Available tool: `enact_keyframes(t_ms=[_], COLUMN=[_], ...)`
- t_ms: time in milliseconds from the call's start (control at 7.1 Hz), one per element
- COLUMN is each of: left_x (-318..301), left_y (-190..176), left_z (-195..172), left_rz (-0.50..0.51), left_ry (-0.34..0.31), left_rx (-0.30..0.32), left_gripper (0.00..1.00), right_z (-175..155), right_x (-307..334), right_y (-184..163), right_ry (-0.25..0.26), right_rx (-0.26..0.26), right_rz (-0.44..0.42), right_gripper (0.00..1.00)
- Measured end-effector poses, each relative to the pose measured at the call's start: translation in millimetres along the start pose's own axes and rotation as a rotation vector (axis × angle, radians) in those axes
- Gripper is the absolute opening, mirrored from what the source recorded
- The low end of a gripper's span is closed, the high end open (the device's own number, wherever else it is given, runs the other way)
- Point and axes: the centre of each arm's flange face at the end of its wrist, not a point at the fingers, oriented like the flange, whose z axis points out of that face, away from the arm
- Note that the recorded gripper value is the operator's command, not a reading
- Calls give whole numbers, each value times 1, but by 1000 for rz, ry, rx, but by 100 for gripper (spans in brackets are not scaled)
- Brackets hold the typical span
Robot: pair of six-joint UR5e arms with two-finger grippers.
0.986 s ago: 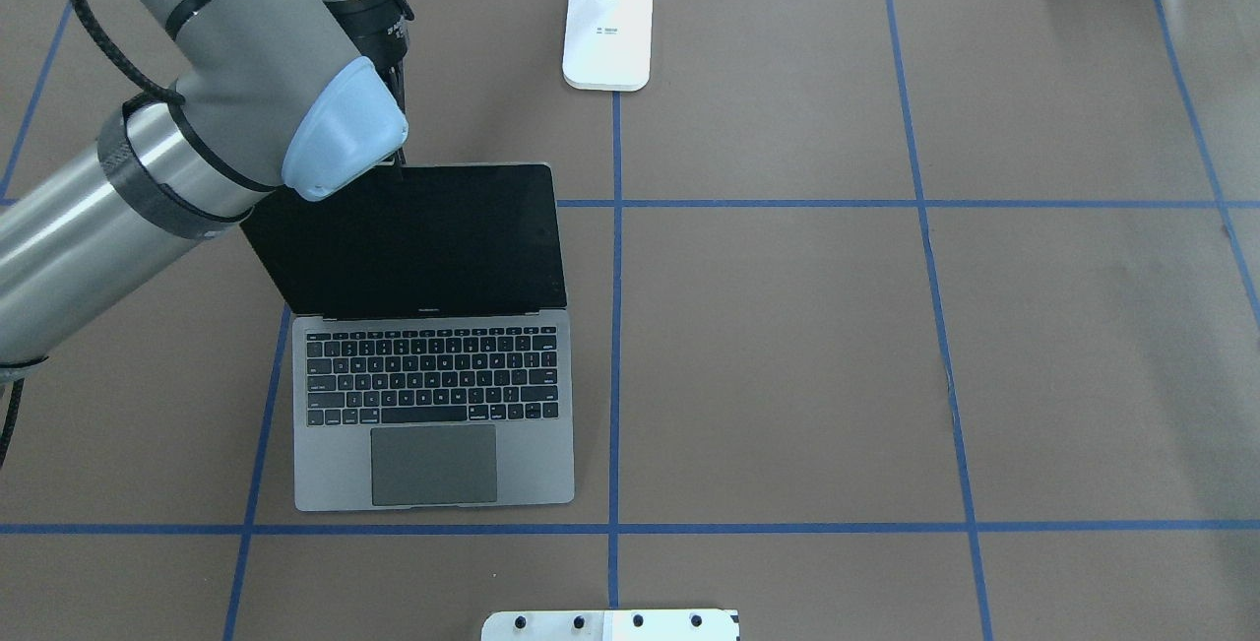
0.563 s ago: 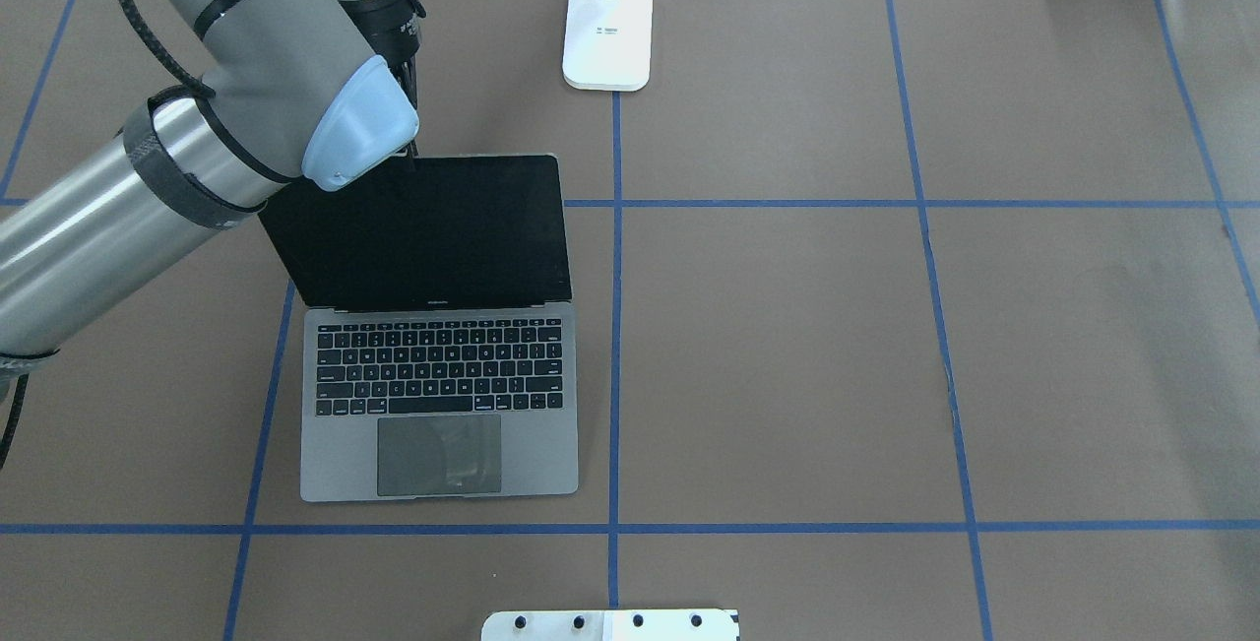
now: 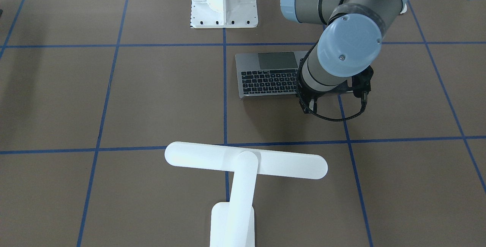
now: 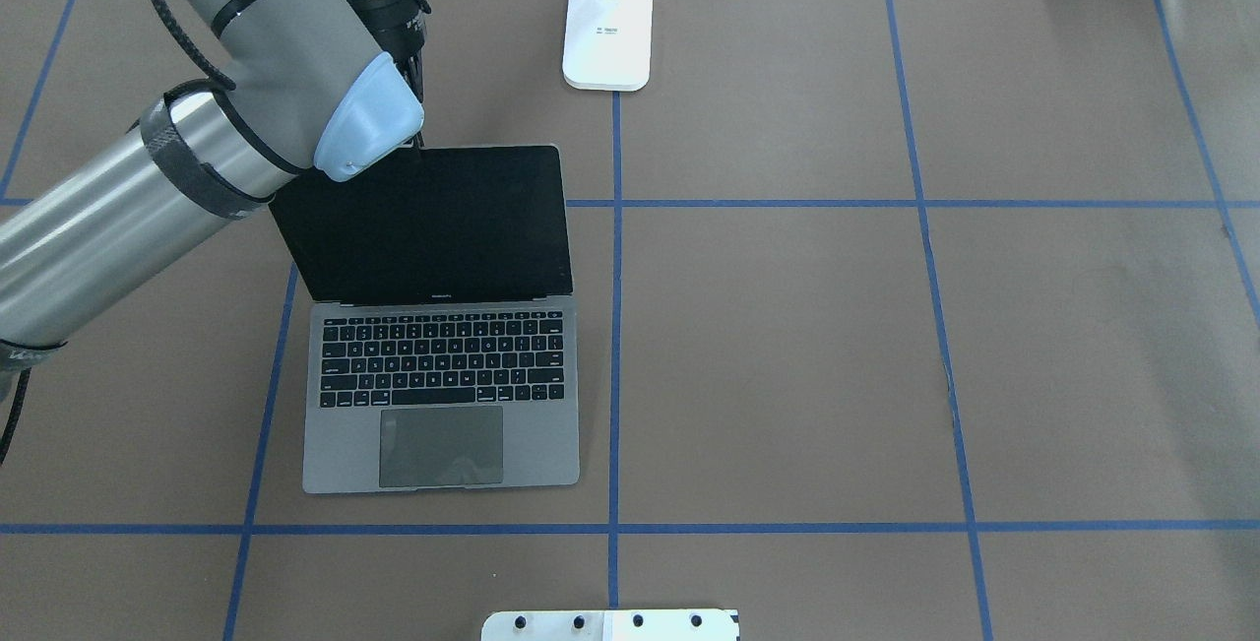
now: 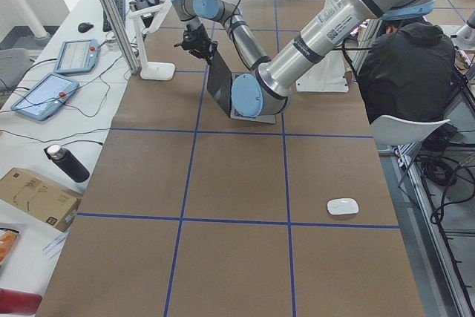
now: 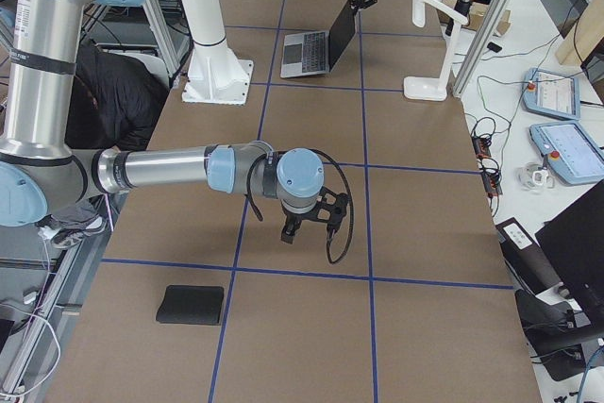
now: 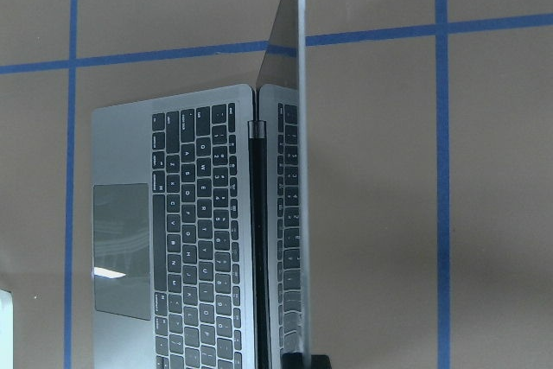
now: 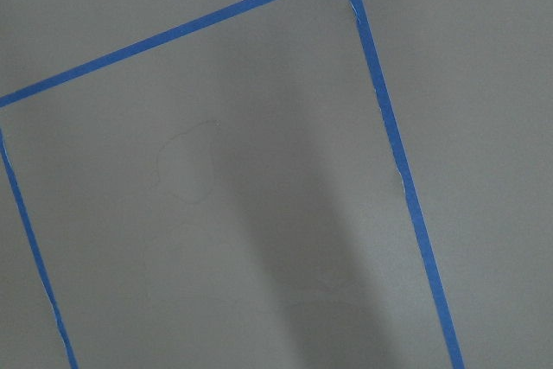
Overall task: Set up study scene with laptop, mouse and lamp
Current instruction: 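Slide the laptop toward the lamp, nearer the table center, with the left gripper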
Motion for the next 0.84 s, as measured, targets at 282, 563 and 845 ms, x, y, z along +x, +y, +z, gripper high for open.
enact_keyframes(t_ms=[282, 563, 845], left_x=[7, 12, 19], left_y=[0, 0, 2], left_z=[2, 2, 2], left_rz=[3, 7, 15], left_ry=[7, 15, 23], left_rx=[-2, -6, -11], left_gripper=[0, 0, 0], right_z=[0, 1, 1], right_x=[0, 0, 1], right_y=[0, -1, -1], right_ry=[0, 1, 2], right_rx=[0, -1, -2], right_rz=[0, 1, 2], right_gripper=[100, 100, 100])
